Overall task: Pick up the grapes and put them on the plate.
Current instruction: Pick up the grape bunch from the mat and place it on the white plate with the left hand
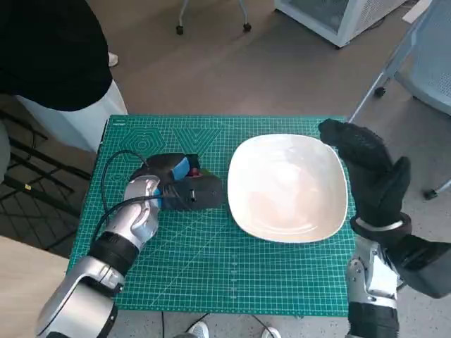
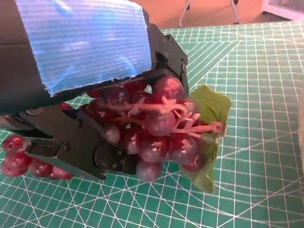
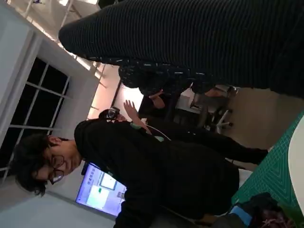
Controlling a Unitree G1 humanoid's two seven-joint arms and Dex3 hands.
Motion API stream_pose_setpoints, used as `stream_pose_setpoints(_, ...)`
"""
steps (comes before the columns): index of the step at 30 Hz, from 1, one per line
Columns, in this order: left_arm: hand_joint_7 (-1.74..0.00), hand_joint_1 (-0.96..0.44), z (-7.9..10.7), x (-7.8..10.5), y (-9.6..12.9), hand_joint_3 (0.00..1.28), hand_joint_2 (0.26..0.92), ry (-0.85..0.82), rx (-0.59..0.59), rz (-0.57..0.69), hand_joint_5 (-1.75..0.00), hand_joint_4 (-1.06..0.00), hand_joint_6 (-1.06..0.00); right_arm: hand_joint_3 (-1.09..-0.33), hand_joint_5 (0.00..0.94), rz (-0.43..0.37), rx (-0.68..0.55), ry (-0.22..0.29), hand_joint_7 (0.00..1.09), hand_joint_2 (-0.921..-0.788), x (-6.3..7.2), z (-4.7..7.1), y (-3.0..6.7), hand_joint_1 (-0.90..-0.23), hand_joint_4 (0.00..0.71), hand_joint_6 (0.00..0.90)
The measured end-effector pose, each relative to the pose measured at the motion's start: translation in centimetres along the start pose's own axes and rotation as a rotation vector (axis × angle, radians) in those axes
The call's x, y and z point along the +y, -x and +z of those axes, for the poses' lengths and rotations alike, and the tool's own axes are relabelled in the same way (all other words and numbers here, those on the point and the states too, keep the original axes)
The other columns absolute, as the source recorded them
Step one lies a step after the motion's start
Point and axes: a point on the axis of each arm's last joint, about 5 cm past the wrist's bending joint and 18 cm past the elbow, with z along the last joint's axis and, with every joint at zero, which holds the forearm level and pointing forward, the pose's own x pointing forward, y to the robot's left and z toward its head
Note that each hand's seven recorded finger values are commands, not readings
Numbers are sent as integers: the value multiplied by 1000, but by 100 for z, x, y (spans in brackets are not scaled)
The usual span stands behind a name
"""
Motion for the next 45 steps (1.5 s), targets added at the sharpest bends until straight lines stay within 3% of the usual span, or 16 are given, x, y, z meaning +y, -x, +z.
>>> stream_pose_setpoints(13, -1387, 3, 74, 302, 308, 263, 921, 44, -108, 172, -1426, -429, -439, -618, 2, 3, -8, 0, 503, -921, 1, -5, -20, -532, 243, 0)
stream_pose_setpoints(28, -1329, 3, 143, 452, 860, 213, 921, 82, -327, 416, -1365, -487, -494, -621, 2, 2, -13, -3, 501, -921, -2, -15, -58, -533, 244, -1)
stream_pose_setpoints(45, -1274, 3, 132, 477, 912, 163, 921, 73, -372, 448, -1279, -552, -546, -616, 5, -3, -13, -5, 501, -921, -1, -27, -60, -533, 251, 1)
